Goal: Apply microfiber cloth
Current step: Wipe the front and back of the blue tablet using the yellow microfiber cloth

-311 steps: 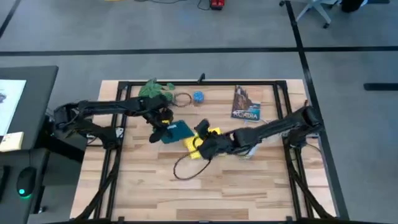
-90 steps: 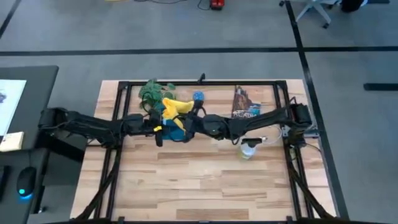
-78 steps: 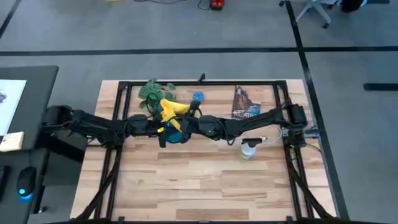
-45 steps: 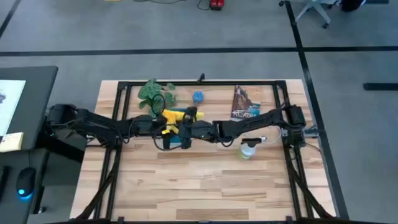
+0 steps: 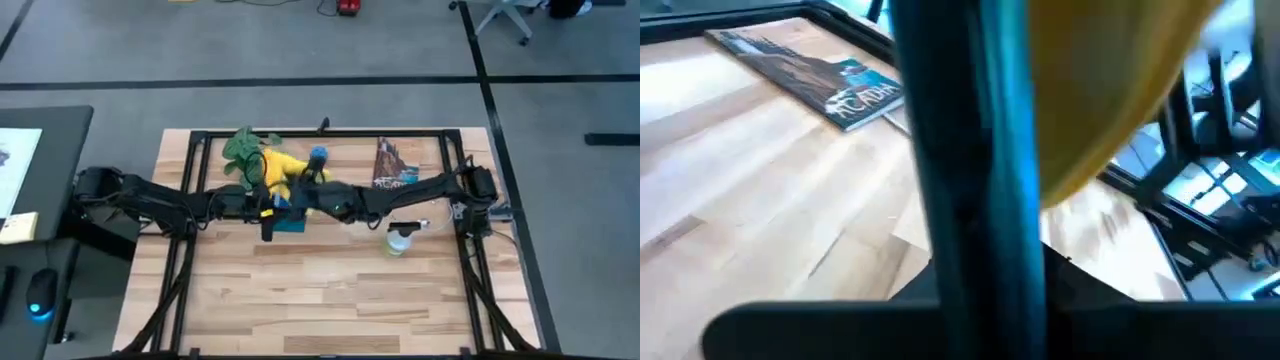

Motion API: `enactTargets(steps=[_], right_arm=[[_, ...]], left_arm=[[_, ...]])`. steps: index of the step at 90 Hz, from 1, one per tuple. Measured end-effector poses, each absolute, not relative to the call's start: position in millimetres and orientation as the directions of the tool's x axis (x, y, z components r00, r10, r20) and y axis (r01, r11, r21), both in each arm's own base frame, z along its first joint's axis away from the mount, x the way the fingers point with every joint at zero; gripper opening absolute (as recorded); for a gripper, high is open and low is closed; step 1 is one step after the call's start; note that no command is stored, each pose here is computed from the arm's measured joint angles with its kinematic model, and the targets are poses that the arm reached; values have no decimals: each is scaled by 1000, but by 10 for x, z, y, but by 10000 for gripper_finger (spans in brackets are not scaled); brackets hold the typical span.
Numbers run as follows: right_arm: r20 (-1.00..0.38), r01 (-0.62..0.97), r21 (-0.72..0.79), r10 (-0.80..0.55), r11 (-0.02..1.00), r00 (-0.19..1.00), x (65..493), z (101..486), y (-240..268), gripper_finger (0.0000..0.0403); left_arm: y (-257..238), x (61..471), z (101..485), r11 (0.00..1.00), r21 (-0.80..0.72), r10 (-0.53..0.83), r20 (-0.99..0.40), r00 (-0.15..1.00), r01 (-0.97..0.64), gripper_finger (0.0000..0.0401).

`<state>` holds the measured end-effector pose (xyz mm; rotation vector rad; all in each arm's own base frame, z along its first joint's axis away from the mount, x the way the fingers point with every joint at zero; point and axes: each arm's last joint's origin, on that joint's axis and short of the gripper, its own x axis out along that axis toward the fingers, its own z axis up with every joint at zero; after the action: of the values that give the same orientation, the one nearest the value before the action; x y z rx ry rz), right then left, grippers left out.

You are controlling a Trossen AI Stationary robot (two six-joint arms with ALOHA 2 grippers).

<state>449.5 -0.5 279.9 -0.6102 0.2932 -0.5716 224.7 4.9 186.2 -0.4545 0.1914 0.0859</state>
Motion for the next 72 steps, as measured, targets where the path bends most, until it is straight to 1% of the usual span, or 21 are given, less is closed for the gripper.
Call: enactTargets(steps=[20, 40, 51, 58, 67, 72], right_arm=[[-227, 337, -584, -546, 739, 806, 4459, 2647, 47, 2], [-288, 288, -614, -549, 735, 785, 4417, 2542, 202, 2], [-364, 206, -651, -539, 731, 760, 4379, 2405, 319, 2], [-408, 166, -640, -514, 751, 754, 4363, 2337, 373, 2], [-427, 181, -623, -524, 761, 737, 4330, 2364, 384, 2], [-445, 184, -611, -527, 770, 724, 4312, 2345, 390, 2]], left_arm=[[50, 2229, 1813, 902, -405, 51, -243, 969, -149, 11], [55, 2218, 1786, 904, -389, 73, -268, 961, -177, 11], [84, 2232, 1884, 905, -378, 133, -190, 973, -197, 11], [75, 2226, 1850, 912, -360, 123, -215, 969, -196, 10], [81, 2218, 1908, 915, -357, 134, -175, 975, -189, 10], [80, 2210, 1922, 915, -356, 131, -175, 976, -187, 10]])
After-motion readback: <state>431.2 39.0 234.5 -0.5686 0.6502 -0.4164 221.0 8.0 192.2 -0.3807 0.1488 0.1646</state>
